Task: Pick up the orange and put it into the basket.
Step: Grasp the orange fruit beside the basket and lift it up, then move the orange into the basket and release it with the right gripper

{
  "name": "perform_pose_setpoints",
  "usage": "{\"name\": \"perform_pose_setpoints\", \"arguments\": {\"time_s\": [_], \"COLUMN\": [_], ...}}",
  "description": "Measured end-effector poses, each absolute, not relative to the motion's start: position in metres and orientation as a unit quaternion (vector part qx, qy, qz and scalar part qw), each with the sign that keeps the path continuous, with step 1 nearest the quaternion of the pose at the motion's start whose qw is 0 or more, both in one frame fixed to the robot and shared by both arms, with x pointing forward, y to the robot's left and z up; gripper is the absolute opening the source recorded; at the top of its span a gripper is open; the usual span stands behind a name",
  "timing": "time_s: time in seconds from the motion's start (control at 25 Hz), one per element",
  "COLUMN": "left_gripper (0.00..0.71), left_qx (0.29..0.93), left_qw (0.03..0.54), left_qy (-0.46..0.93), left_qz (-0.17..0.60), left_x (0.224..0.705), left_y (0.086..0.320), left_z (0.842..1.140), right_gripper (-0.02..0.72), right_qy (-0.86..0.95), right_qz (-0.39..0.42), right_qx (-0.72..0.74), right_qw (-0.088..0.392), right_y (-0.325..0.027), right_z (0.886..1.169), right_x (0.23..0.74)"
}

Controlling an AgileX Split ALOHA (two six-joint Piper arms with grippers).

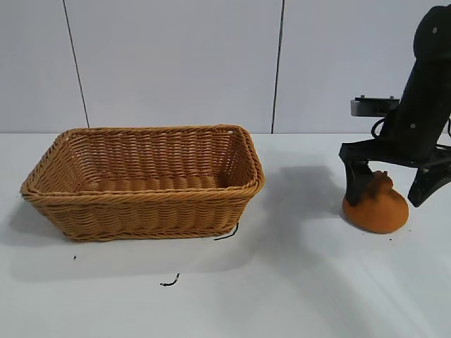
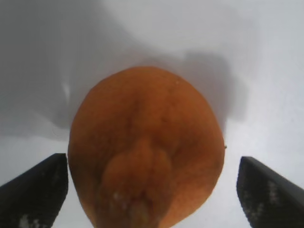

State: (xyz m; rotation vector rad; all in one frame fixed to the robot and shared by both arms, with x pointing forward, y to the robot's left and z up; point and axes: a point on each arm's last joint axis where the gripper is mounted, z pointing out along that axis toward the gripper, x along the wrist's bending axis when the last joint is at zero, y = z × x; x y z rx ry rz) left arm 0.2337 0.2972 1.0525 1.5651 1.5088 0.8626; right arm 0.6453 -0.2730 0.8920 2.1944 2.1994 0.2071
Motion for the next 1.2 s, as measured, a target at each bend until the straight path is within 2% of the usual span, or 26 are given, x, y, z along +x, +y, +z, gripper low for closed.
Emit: {"name": "perform_pose_setpoints", "arguments": {"time_s": [0.12, 0.2, 0.24, 0.32, 0.52, 0.68, 0.8, 0.92, 1.2], "left_gripper": [0.639, 0.639, 0.639, 0.639, 0.639, 0.639, 0.639, 0.639, 0.639], "left_qx": [0.616, 0.616, 0.616, 0.616, 0.616, 0.616, 0.616, 0.616, 0.616], "left_qw": [0.391, 0.391, 0.391, 0.391, 0.391, 0.391, 0.391, 0.391, 0.391], "left_qy": [0.594, 0.594, 0.594, 0.594, 0.594, 0.594, 0.594, 0.594, 0.594], "left_qz": [0.340, 0.340, 0.340, 0.340, 0.340, 0.340, 0.340, 0.340, 0.340], "left_x": [0.234, 0.234, 0.234, 0.234, 0.234, 0.234, 0.234, 0.234, 0.234], "left_y": [0.297, 0.297, 0.297, 0.297, 0.297, 0.297, 0.297, 0.297, 0.297], "left_z": [1.052, 1.052, 1.052, 1.052, 1.052, 1.052, 1.052, 1.052, 1.052], "right_gripper": [0.180, 0.106, 0.094, 0.094, 0.094, 0.094, 0.094, 0.094, 0.094], "right_qy": [0.715, 0.719, 0.720, 0.722, 0.716, 0.715, 0.721, 0.739, 0.801], "right_qz": [0.065, 0.070, 0.074, 0.087, 0.144, 0.167, 0.177, 0.197, 0.237], "right_qx": [0.696, 0.691, 0.690, 0.685, 0.677, 0.672, 0.663, 0.635, 0.541], "right_qw": [0.013, 0.017, 0.021, 0.038, 0.091, 0.095, 0.100, 0.108, 0.093], "right_y": [-0.273, -0.273, -0.273, -0.273, -0.272, -0.267, -0.257, -0.228, -0.114], "right_z": [0.898, 0.910, 0.919, 0.940, 1.017, 1.055, 1.067, 1.081, 1.079], "right_x": [0.646, 0.649, 0.651, 0.656, 0.670, 0.674, 0.675, 0.674, 0.649]}}
